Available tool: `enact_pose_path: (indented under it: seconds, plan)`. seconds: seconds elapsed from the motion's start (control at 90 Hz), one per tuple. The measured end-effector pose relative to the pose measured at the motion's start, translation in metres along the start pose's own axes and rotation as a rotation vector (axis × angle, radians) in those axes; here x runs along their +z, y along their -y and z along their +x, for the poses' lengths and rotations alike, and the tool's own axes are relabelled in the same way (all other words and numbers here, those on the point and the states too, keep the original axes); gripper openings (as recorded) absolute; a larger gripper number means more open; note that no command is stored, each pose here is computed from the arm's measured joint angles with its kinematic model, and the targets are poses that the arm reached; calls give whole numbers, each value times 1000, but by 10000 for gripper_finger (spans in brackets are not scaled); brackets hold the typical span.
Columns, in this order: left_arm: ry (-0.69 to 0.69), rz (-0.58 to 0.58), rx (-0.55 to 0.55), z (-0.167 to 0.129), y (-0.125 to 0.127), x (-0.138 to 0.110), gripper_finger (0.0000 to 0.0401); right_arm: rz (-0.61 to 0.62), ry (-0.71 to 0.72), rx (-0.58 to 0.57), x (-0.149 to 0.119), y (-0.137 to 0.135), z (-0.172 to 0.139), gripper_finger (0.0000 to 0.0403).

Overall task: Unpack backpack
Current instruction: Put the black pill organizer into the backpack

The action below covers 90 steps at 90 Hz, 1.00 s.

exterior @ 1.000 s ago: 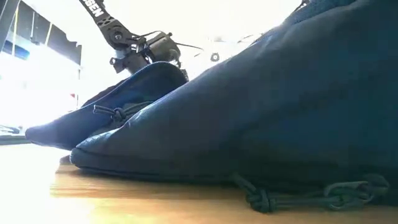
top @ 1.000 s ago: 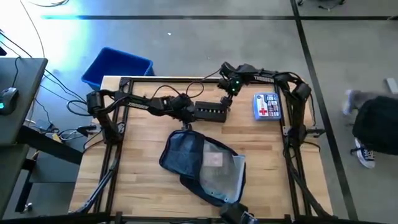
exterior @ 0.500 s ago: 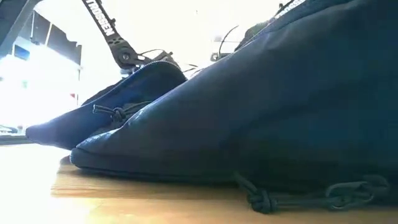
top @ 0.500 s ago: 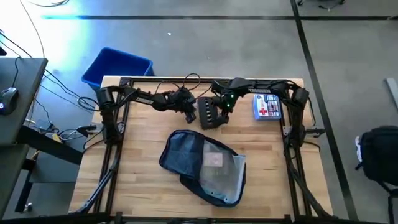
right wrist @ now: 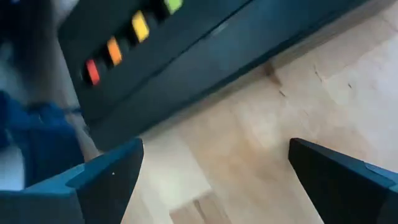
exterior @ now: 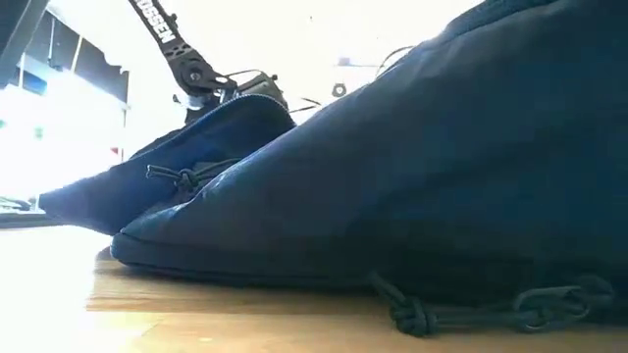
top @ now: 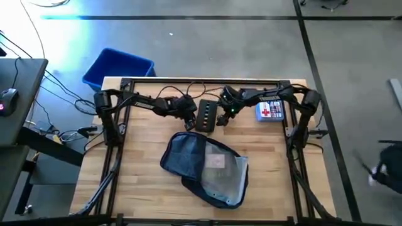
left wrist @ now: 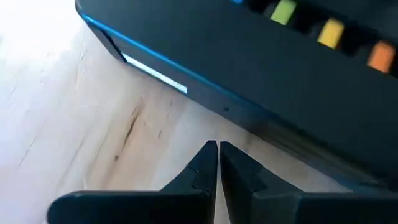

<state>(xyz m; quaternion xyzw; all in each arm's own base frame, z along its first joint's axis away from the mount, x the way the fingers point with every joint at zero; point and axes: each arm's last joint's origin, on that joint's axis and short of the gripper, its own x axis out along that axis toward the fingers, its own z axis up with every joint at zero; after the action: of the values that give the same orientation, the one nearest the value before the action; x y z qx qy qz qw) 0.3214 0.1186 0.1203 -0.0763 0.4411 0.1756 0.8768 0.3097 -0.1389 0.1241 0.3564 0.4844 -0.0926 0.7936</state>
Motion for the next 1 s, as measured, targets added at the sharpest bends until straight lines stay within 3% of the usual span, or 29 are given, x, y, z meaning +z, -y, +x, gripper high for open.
enact_pose_path:
  seconds: [0.222,0.411,0.578,0.778,1.0]
  plan:
    - [126,27,-42,20,3,5,0,155,118,100,0,-3,10,391]
    - [148,24,-40,23,6,6,0,245,139,130,1,-10,12,391]
    - [151,12,-24,23,6,6,0,254,161,157,2,-16,9,391]
    - [161,-2,-22,23,6,7,0,202,199,176,2,-32,-16,392]
    - [161,-1,-30,23,12,7,0,191,276,74,5,-30,-25,392]
